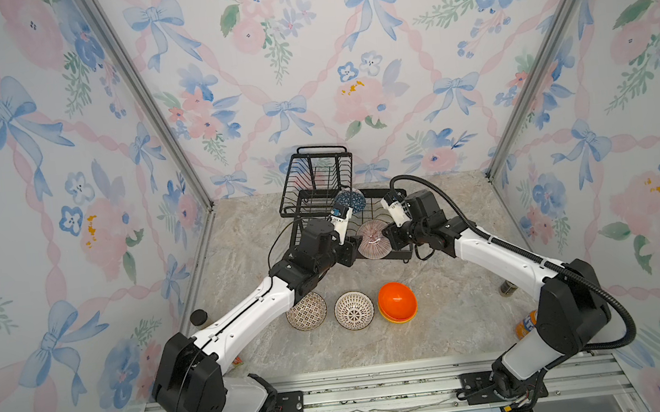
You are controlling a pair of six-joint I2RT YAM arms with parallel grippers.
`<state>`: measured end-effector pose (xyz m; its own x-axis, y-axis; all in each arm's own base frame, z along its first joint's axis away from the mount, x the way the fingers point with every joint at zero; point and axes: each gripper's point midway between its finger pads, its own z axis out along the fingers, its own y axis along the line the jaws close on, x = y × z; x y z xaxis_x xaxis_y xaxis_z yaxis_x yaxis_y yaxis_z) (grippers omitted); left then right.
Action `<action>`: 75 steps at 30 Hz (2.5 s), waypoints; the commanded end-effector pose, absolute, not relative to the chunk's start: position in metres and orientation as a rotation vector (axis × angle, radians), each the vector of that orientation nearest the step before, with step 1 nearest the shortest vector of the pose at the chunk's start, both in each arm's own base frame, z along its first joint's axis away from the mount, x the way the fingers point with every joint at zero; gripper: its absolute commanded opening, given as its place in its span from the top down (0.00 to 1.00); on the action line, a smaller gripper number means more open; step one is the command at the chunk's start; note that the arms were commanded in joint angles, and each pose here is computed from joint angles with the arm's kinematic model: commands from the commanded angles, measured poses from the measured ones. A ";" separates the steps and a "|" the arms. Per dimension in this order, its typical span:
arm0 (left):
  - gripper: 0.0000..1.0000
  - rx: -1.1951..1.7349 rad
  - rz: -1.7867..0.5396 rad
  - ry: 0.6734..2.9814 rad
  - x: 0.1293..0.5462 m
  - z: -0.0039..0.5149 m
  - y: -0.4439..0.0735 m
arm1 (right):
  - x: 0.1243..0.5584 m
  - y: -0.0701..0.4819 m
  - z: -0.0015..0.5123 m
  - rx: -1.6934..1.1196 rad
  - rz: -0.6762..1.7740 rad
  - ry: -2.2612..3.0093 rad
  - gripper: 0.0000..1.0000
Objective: Load the bowls into the dish rack
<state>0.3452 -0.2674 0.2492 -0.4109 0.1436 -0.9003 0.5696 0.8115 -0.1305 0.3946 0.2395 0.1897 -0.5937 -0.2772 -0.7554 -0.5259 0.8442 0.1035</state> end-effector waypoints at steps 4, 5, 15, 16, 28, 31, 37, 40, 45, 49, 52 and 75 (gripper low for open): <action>0.09 0.532 -0.516 2.016 0.339 0.240 -0.253 | 0.420 0.228 0.241 -0.652 0.103 1.976 1.00; 0.06 0.529 -0.512 2.021 0.339 0.239 -0.251 | 0.422 0.227 0.244 -0.668 0.060 1.952 1.00; 0.02 0.492 -0.464 2.047 0.336 0.235 -0.229 | 0.436 0.236 0.264 -0.831 -0.228 1.641 1.00; 0.02 0.494 -0.460 2.048 0.334 0.234 -0.226 | 0.438 0.238 0.263 -0.846 -0.259 1.617 1.00; 0.02 0.402 -0.361 2.059 0.334 0.235 -0.188 | 0.444 0.270 0.242 -1.000 -0.496 1.375 1.00; 0.02 0.396 -0.357 2.055 0.335 0.237 -0.185 | 0.444 0.274 0.243 -1.018 -0.510 1.358 1.00; 0.02 0.399 -0.379 2.052 0.341 0.242 -0.187 | 0.445 0.276 0.249 -1.031 -0.515 1.375 1.00; 0.02 0.358 -0.405 2.088 0.345 0.239 -0.182 | 0.444 0.275 0.250 -1.026 -0.520 1.393 1.00; 0.02 0.329 -0.378 2.127 0.347 0.231 -0.176 | 0.439 0.271 0.243 -1.008 -0.550 1.383 1.00; 0.02 0.314 -0.359 2.143 0.347 0.222 -0.172 | 0.440 0.269 0.234 -1.010 -0.601 1.333 1.00; 0.02 0.300 -0.338 2.145 0.345 0.219 -0.168 | 0.442 0.273 0.228 -1.024 -0.602 1.318 1.00; 0.02 0.315 -0.426 2.140 0.322 0.218 -0.168 | 0.496 0.290 0.216 -1.014 -0.740 1.213 1.00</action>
